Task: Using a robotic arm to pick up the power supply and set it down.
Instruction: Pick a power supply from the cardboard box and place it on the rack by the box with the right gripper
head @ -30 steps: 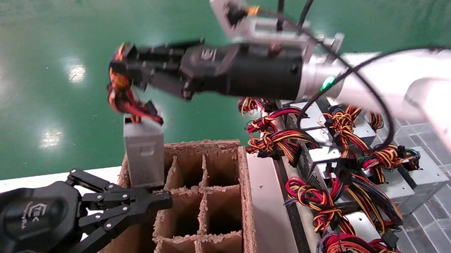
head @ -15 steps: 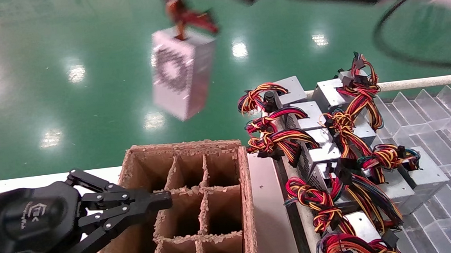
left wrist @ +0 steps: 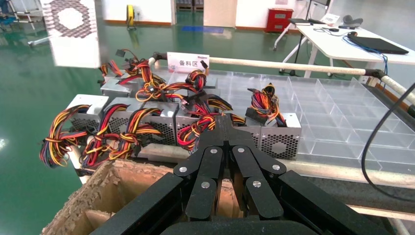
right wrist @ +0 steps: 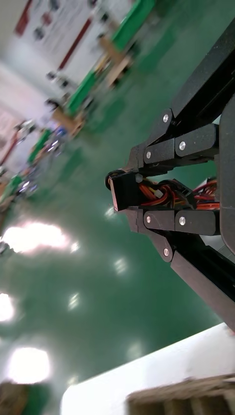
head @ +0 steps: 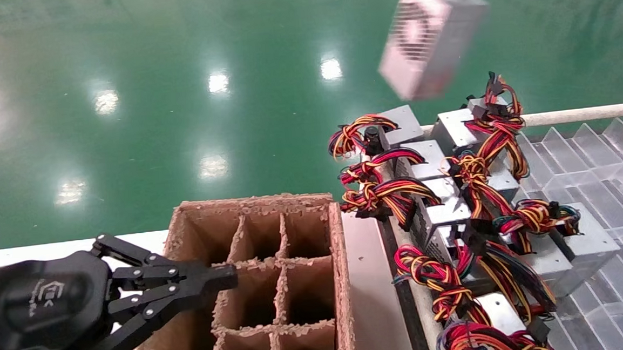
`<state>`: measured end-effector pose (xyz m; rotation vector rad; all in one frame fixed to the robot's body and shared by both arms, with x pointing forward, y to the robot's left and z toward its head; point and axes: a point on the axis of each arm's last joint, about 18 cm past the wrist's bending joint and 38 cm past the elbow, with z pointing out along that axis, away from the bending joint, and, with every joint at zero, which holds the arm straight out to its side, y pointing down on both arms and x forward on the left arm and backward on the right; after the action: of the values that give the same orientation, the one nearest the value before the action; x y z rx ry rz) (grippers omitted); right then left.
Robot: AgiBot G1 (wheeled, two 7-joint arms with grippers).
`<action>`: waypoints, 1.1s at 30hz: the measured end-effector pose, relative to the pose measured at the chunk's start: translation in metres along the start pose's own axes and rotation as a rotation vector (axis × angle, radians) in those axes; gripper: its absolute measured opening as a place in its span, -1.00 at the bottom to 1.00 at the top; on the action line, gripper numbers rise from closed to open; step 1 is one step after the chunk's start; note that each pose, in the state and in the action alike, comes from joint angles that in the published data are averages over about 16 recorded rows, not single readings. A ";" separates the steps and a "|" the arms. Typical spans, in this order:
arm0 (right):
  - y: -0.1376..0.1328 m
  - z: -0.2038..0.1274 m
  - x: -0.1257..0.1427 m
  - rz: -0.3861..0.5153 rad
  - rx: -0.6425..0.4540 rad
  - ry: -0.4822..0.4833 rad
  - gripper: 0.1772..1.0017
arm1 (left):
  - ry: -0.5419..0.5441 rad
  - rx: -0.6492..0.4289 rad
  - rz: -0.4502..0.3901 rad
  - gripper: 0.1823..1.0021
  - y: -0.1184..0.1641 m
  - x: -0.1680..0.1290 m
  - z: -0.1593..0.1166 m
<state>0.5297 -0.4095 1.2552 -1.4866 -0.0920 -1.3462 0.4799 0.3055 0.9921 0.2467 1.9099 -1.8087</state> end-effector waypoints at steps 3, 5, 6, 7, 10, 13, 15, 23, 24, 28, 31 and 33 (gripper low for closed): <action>0.004 -0.036 0.008 -0.012 -0.053 0.041 -0.74 | 0.000 0.000 0.000 -0.98 0.000 0.000 0.000; 0.007 -0.061 0.012 -0.016 -0.087 0.066 -0.74 | 0.000 0.000 0.000 -0.98 0.000 0.000 0.000; 0.008 -0.072 0.013 -0.016 -0.102 0.077 -0.74 | 0.000 0.000 0.000 -0.98 0.000 0.000 0.000; 0.010 -0.084 0.014 -0.015 -0.117 0.088 -0.74 | 0.000 0.000 0.000 -0.98 0.000 0.000 0.000; 0.016 -0.118 0.014 -0.007 -0.159 0.121 -0.74 | 0.000 0.000 0.000 -0.98 0.000 0.000 0.000; 0.023 -0.148 0.011 0.007 -0.197 0.151 -0.74 | 0.000 0.000 0.000 -0.98 0.000 0.000 0.000; 0.029 -0.166 0.008 0.021 -0.218 0.169 -0.74 | 0.000 0.000 0.000 -0.98 0.000 0.000 0.000; 0.060 -0.214 -0.009 0.097 -0.284 0.223 -0.74 | 0.000 0.000 0.000 -0.98 0.000 0.000 0.000; 0.064 -0.217 -0.011 0.106 -0.290 0.226 -0.74 | 0.000 0.000 0.000 -0.98 0.000 0.000 0.000; 0.081 -0.222 -0.018 0.140 -0.312 0.231 -0.74 | 0.000 0.000 0.000 -0.98 0.000 0.000 0.000; 0.094 -0.219 -0.022 0.161 -0.325 0.229 -0.74 | 0.000 0.000 0.000 -0.98 0.000 0.000 0.000; 0.103 -0.215 -0.024 0.173 -0.333 0.227 -0.74 | 0.000 0.000 0.000 -0.98 0.000 0.000 0.000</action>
<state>0.4460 -0.5933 1.1262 -1.5611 0.4154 -1.4252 0.4799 0.3055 0.9921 0.2467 1.9099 -1.8087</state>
